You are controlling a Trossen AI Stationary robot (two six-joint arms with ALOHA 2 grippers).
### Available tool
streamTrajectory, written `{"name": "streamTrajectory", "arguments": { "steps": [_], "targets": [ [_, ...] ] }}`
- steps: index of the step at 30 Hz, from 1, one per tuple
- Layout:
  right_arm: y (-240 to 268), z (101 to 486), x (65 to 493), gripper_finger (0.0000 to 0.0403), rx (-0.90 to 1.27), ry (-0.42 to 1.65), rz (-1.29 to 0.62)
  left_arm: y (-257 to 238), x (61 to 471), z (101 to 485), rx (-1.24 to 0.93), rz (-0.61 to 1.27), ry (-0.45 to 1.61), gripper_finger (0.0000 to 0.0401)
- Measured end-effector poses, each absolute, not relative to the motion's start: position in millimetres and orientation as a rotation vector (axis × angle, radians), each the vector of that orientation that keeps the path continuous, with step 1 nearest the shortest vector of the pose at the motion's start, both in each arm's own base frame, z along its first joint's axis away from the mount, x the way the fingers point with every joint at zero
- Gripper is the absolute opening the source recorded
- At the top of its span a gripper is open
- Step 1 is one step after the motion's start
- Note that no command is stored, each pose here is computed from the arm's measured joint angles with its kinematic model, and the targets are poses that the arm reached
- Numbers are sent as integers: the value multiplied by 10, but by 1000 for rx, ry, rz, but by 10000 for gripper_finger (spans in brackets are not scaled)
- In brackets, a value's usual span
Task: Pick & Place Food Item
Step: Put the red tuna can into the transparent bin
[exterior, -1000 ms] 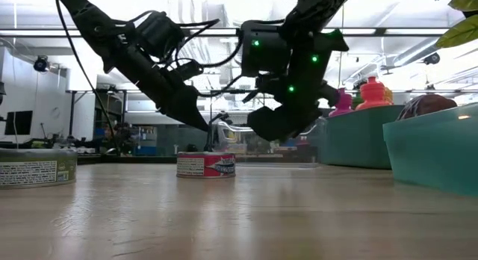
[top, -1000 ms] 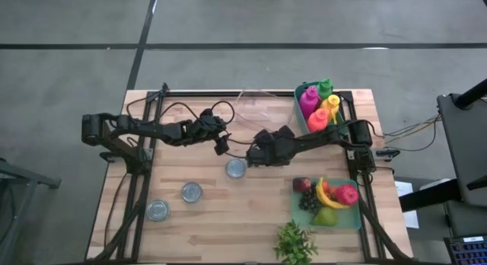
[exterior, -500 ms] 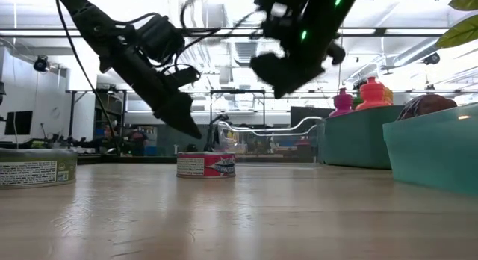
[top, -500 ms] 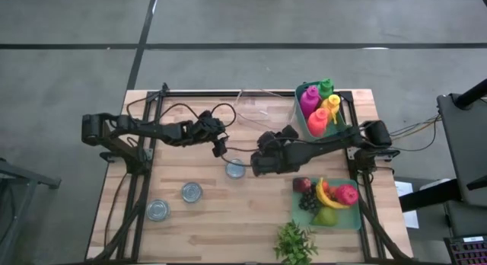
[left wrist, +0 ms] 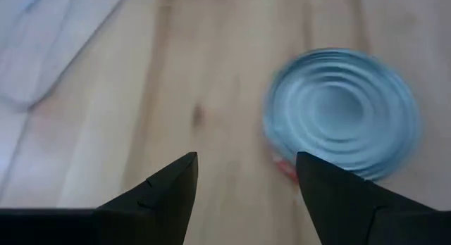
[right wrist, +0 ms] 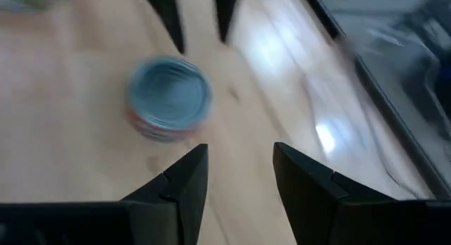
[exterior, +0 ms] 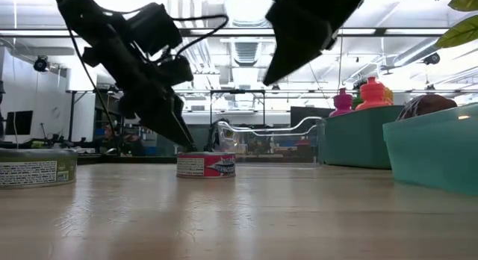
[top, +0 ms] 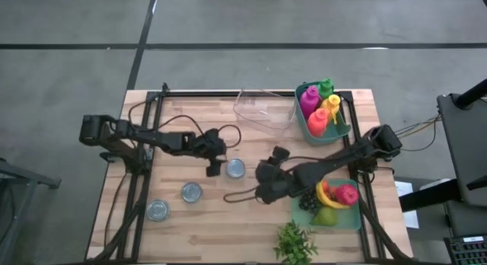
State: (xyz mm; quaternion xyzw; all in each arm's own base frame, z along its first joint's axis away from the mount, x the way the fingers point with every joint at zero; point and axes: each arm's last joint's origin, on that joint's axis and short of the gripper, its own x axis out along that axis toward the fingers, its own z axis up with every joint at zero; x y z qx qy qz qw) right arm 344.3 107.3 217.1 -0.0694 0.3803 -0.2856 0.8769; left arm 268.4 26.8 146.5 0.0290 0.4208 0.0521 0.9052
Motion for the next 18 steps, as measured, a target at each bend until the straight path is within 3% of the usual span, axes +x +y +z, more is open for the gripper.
{"name": "streamTrajectory", "arguments": {
  "steps": [11, 18],
  "targets": [
    [1203, 1934, 3590, 157, -92, 619, -61, -65, 2672, 1579, 213, -50, 820, 245],
    [958, 1582, 3455, 157, -22, 564, -131, -138, 2655, 1548, 225, -79, 847, 245]
  ]
}}
